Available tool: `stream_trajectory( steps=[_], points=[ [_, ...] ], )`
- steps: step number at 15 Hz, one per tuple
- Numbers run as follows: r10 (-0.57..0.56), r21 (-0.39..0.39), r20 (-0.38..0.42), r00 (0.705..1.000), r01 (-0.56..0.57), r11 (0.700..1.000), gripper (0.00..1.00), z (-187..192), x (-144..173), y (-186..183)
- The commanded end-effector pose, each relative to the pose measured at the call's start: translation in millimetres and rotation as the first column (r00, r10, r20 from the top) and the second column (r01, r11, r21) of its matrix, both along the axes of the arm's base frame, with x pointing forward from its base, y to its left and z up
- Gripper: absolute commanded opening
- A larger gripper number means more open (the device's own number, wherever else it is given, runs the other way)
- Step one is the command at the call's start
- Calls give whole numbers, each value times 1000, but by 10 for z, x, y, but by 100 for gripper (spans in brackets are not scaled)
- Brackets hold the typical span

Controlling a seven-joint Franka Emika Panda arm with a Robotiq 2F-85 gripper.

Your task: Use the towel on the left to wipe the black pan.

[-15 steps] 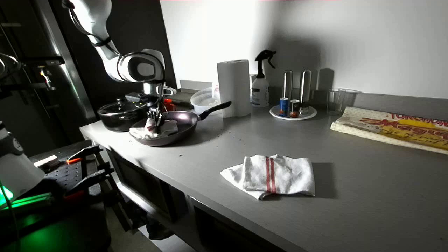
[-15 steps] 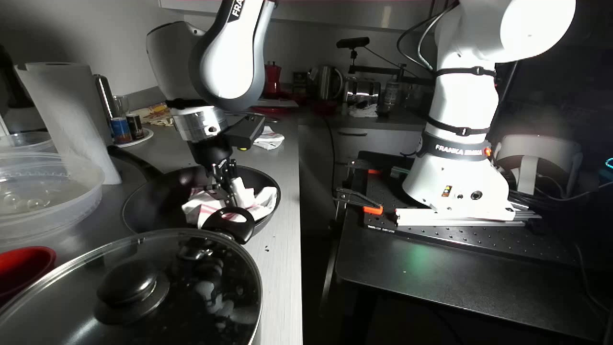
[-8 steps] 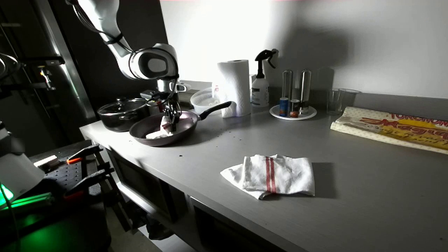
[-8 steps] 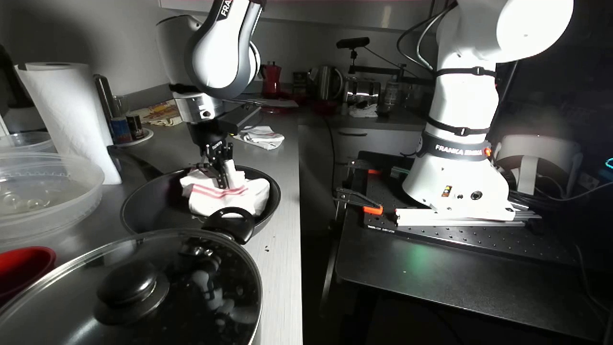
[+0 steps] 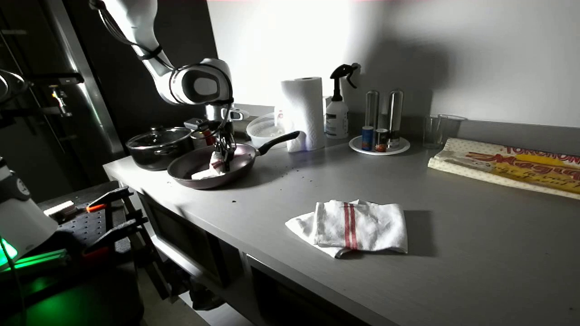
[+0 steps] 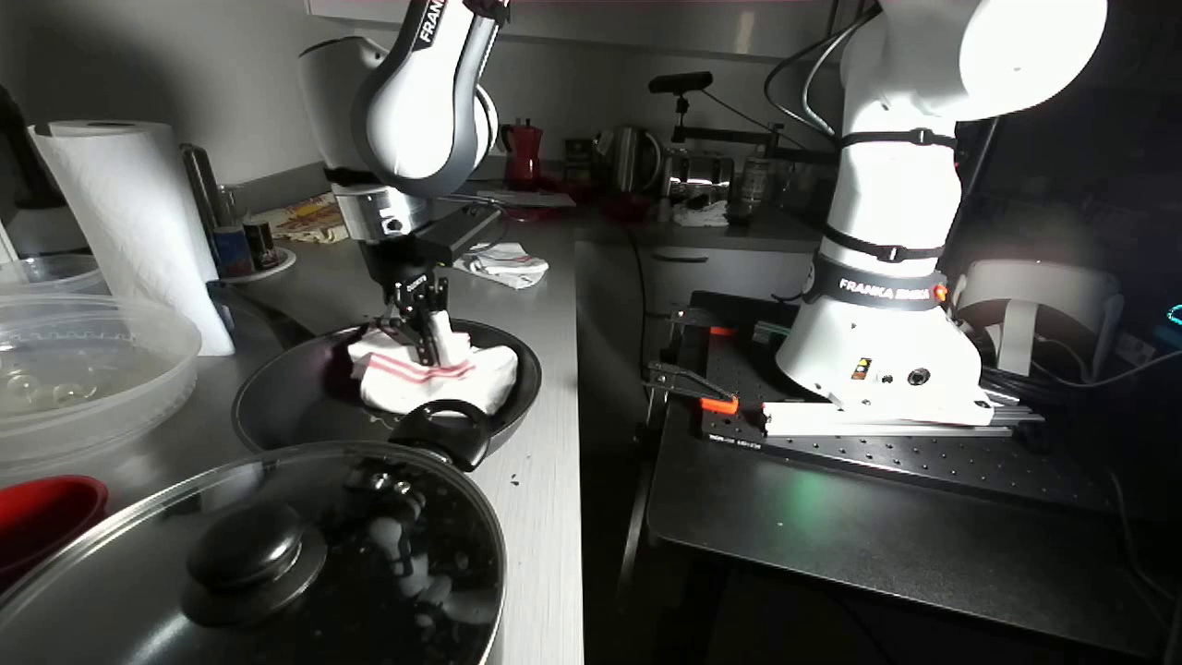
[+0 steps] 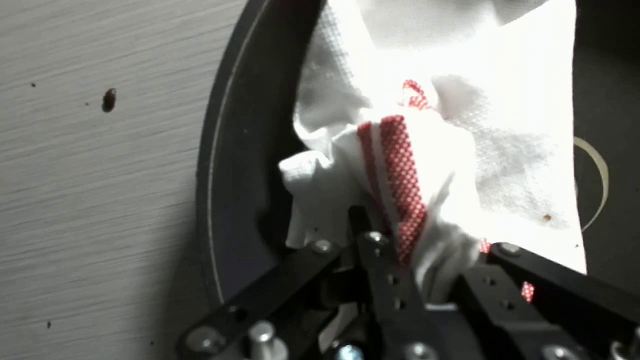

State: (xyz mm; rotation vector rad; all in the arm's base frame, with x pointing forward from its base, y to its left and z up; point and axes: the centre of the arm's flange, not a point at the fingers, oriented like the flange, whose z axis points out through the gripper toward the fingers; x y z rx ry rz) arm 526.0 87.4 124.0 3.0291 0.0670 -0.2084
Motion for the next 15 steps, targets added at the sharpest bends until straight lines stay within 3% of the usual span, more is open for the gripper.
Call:
stream_trajectory(
  steps=[1, 10, 15],
  points=[
    [37, 6, -15, 999, -37, 999, 3, -46, -151, 265],
    [228, 71, -63, 972, -224, 972, 3, -48, -620, 1160],
    [288, 115, -99, 953, -276, 954, 3, 45, -747, 1478]
  ],
)
